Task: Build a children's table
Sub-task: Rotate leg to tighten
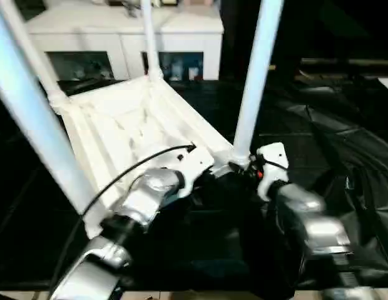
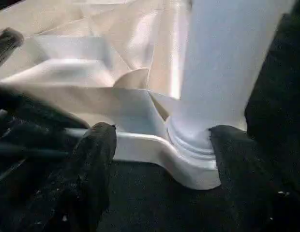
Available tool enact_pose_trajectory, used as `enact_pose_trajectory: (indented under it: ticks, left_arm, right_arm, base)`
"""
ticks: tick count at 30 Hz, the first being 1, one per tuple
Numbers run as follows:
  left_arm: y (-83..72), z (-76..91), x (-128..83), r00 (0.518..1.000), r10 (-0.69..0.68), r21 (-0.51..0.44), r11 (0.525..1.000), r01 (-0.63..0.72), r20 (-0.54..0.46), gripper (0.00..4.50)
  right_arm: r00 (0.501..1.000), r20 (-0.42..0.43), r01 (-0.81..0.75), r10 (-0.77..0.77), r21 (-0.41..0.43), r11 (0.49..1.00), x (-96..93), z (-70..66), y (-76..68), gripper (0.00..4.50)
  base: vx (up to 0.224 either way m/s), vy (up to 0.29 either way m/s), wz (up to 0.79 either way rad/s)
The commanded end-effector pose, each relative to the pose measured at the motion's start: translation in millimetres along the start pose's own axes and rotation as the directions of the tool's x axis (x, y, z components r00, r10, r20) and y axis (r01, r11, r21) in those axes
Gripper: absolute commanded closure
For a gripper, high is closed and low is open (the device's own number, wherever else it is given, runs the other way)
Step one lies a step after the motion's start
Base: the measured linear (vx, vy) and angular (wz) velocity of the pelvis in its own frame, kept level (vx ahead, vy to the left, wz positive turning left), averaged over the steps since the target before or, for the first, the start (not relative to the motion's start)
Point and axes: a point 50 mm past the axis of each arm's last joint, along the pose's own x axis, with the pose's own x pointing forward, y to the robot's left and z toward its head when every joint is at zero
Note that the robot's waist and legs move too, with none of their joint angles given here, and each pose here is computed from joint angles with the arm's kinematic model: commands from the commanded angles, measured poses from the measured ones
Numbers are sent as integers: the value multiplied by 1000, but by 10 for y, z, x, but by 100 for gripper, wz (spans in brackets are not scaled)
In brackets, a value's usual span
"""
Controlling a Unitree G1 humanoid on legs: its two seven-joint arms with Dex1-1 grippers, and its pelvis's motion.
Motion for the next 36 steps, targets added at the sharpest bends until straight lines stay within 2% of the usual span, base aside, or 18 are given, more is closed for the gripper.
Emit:
enact_pose_trajectory:
  ticks: [1,8,11,13,20,25,30,36]
  left_arm:
    - [-70,-77,-43,997,-77,32,997,77,-2,450]
    - [-140,-127,-221,976,-217,79,973,216,12,450]
    - [-173,-130,-280,963,-267,93,960,264,21,450]
    - [-221,-130,-329,946,-323,96,943,319,24,450]
    - [-233,-108,-326,941,-338,100,937,333,31,450]
    - [-232,-96,-325,939,-342,101,936,337,33,450]
    - [-228,-97,-331,939,-342,101,936,337,31,450]
    - [-224,-113,-336,941,-336,96,938,332,29,450]
  right_arm:
    - [995,5,-104,104,-62,993,-86,63,-19,132]
    - [986,-50,-164,159,-125,979,-381,111,-288,132]
    - [976,-82,-213,203,-144,966,-447,107,-309,132]
    - [950,-118,-304,288,-148,941,-469,70,-237,132]
    - [920,-136,-386,367,-160,908,-339,-2,-36,132]
    - [935,-134,-348,328,-181,920,-205,-23,-29,132]
    - [935,-123,-350,333,-165,922,-165,-21,-13,132]
    - [930,-129,-361,343,-159,919,-171,-55,-4,196]
  base:
    - [0,0,0]
    - [0,0,0]
    - [0,0,0]
    - [0,0,0]
    - [0,0,0]
    - [0,0,0]
    - [0,0,0]
    - [0,0,0]
